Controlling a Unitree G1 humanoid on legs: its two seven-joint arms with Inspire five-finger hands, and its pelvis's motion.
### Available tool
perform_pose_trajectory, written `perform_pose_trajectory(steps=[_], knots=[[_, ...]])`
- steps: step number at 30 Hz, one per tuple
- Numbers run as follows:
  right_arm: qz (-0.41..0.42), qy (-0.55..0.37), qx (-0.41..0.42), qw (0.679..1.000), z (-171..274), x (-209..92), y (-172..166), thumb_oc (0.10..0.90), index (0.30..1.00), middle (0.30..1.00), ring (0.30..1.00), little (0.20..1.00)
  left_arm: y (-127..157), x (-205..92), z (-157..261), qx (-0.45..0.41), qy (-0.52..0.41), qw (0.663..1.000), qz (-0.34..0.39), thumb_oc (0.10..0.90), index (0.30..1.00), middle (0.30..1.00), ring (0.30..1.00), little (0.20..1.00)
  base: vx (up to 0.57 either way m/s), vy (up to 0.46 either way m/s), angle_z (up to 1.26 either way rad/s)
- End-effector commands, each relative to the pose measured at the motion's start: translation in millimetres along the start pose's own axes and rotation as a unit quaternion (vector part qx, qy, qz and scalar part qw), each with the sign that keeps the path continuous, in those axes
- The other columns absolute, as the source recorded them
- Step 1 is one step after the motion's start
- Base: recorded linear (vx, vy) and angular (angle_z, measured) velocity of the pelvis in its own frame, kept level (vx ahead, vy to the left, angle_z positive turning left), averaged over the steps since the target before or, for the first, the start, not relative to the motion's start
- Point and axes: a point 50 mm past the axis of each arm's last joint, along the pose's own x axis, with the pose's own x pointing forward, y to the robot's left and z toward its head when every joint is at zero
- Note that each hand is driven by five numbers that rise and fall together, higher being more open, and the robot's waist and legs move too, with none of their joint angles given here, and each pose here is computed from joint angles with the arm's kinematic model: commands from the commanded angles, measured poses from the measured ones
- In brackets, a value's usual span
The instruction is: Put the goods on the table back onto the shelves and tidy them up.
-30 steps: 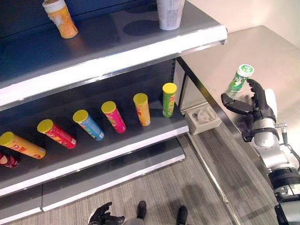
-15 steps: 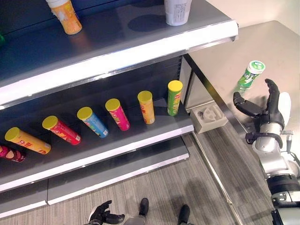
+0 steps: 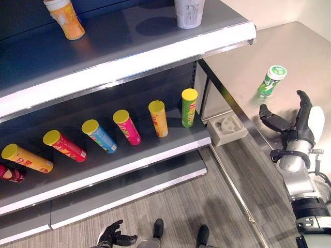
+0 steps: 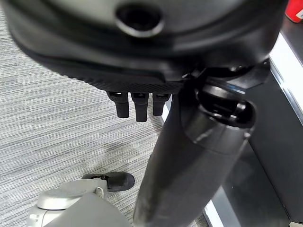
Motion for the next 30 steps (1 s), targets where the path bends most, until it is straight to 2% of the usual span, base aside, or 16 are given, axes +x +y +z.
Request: perform_pose_trajectory(steps=[1, 6, 15, 30], knots=[[-0.074, -0.080, 0.032, 0.994, 47.6, 30.7, -26.8, 0.800, 0.900, 0.900, 0.900, 0.900, 17.3, 4.0, 19.5, 0.038, -0.039, 0.998, 0.025, 0.800, 0.900, 0.900, 0.900, 0.900, 0.00, 0.000, 0.00], [-0.088, -0.070, 0.029, 0.993, 60.6, 51.3, -32.7, 0.800, 0.900, 0.900, 0.900, 0.900, 16.9, 4.3, 21.2, 0.042, -0.043, 0.998, 0.023, 0.800, 0.900, 0.900, 0.900, 0.900, 0.00, 0.000, 0.00], [-0.084, -0.061, 0.026, 0.994, 73.7, 70.4, -39.4, 0.800, 0.900, 0.900, 0.900, 0.900, 17.8, 4.7, 18.9, 0.044, -0.038, 0.998, 0.024, 0.800, 0.900, 0.900, 0.900, 0.900, 0.00, -0.011, 0.01], [-0.071, -0.032, 0.016, 0.997, 78.3, 85.3, -41.9, 0.800, 0.900, 0.900, 0.900, 0.900, 18.7, 5.5, 22.0, 0.041, -0.043, 0.998, 0.027, 0.800, 0.900, 0.900, 0.900, 0.900, 0.00, 0.000, 0.00]])
